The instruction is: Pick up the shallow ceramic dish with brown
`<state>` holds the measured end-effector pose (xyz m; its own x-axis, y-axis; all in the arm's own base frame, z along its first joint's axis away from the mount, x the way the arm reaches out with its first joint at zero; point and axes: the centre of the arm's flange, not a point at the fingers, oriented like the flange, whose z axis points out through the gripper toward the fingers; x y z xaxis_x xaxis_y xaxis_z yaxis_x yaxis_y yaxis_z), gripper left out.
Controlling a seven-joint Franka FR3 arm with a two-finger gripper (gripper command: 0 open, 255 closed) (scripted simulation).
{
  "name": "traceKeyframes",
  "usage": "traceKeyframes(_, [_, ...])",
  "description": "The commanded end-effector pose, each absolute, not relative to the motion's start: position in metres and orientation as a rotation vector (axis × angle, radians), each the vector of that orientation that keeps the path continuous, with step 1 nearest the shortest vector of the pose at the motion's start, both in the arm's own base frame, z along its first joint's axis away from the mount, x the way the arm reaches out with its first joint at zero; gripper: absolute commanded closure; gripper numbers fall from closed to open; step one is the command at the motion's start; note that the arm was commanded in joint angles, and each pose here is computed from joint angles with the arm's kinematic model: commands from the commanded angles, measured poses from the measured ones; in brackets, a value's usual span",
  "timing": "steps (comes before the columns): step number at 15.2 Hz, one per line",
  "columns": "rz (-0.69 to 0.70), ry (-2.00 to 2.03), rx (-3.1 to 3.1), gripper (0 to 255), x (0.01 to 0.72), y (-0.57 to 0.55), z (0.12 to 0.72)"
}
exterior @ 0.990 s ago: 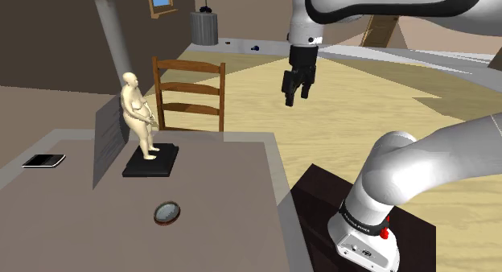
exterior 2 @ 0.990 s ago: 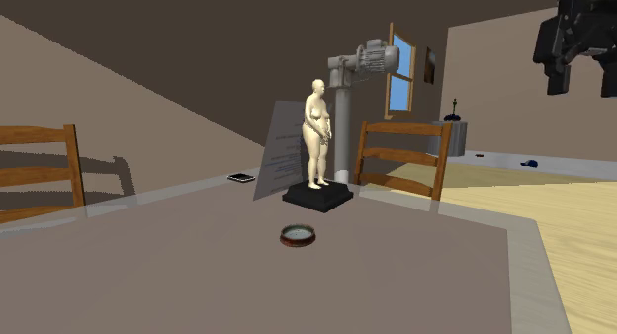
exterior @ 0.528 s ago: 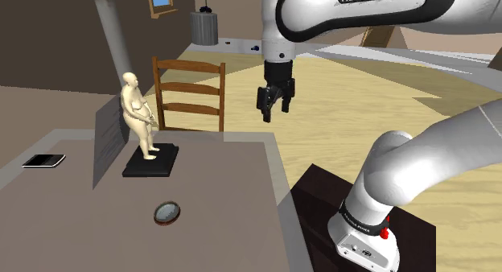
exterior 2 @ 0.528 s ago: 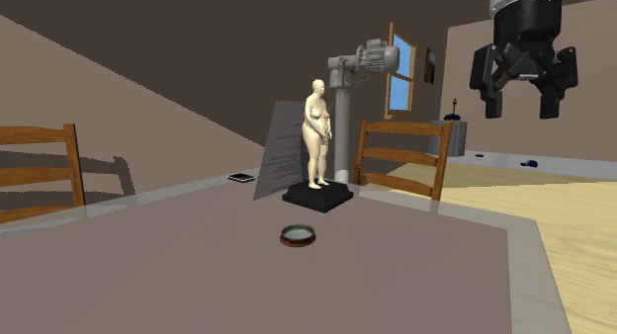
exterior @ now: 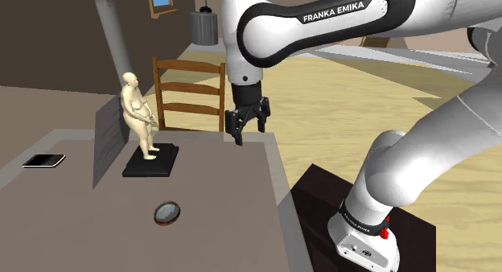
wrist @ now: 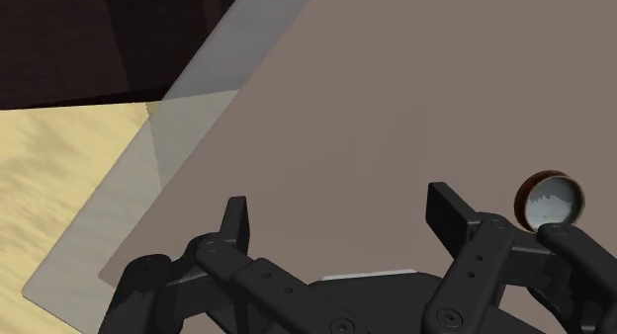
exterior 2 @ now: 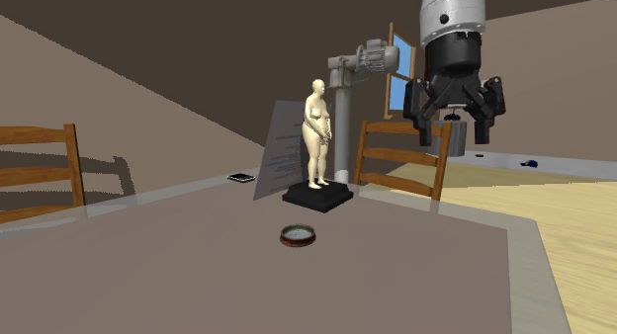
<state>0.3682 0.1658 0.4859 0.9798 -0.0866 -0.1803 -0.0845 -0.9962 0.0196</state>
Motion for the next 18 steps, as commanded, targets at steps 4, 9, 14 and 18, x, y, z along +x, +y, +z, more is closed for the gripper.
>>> traceKeyframes(4, [-0.328,-0.160,3.095,0,0.394,0.224,0.452])
traceKeyframes(9, [-0.371,-0.183,3.075,0,0.416,0.282,0.420])
traceKeyframes(14, [-0.414,-0.206,3.053,0,0.437,0.338,0.387])
traceKeyframes(18, [-0.448,-0.224,3.036,0,0.454,0.383,0.359])
